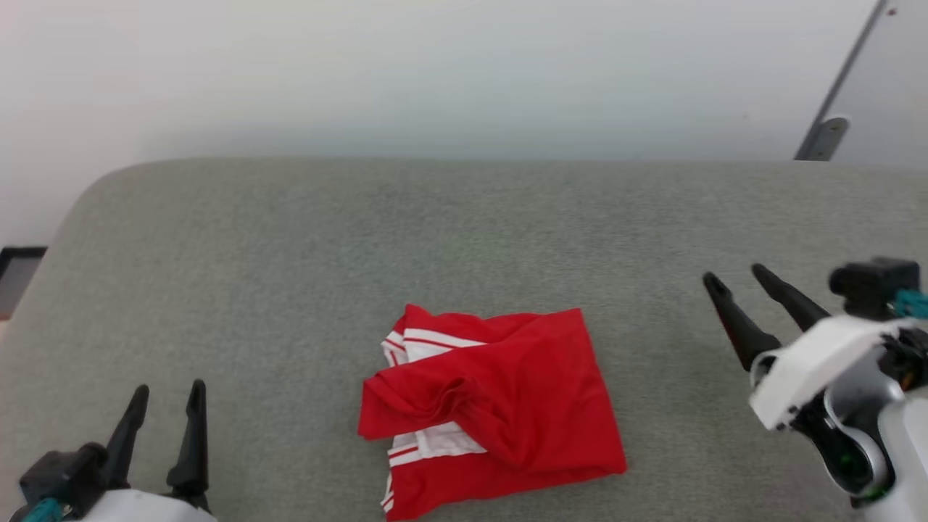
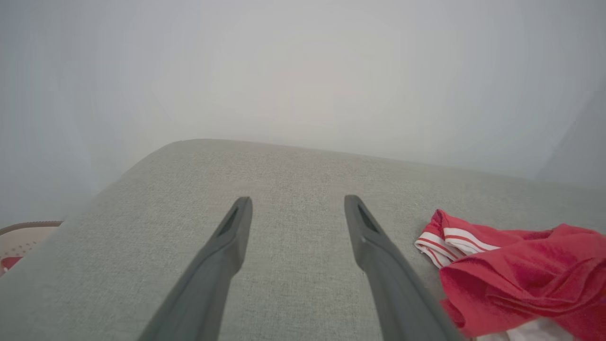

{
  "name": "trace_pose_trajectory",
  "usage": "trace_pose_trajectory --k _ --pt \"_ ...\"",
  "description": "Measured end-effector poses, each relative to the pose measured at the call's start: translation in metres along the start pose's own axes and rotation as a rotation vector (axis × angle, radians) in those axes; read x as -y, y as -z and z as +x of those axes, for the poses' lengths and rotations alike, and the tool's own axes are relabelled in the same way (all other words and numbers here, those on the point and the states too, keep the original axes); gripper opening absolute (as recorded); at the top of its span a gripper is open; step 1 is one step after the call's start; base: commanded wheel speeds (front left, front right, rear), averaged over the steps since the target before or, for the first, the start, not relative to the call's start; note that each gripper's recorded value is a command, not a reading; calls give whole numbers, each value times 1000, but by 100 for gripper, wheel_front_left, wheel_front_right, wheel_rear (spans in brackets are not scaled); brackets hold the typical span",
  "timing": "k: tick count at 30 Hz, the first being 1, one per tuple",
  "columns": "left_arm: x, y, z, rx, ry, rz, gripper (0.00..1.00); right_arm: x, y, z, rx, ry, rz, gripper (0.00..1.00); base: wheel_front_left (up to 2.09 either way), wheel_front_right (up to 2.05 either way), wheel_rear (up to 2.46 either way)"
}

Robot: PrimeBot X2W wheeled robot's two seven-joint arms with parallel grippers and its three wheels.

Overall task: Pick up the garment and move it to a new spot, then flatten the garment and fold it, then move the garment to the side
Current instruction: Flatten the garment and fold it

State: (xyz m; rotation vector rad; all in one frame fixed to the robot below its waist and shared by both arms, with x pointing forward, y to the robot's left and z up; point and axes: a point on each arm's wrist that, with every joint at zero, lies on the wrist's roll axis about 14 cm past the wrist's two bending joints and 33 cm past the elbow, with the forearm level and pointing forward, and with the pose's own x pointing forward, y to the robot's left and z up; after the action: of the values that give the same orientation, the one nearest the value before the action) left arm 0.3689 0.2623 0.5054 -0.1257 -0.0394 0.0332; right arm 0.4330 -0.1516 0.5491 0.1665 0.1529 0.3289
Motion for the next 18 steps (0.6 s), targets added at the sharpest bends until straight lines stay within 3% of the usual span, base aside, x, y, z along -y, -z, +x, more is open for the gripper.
trace_pose_trajectory --k 9,18 --pt "10 3 2 -7 34 12 100 42 5 -50 129 142 -9 100 0 0 0" --pt "8 0 0 3 28 14 100 61 12 -77 201 223 -3 100 0 0 0"
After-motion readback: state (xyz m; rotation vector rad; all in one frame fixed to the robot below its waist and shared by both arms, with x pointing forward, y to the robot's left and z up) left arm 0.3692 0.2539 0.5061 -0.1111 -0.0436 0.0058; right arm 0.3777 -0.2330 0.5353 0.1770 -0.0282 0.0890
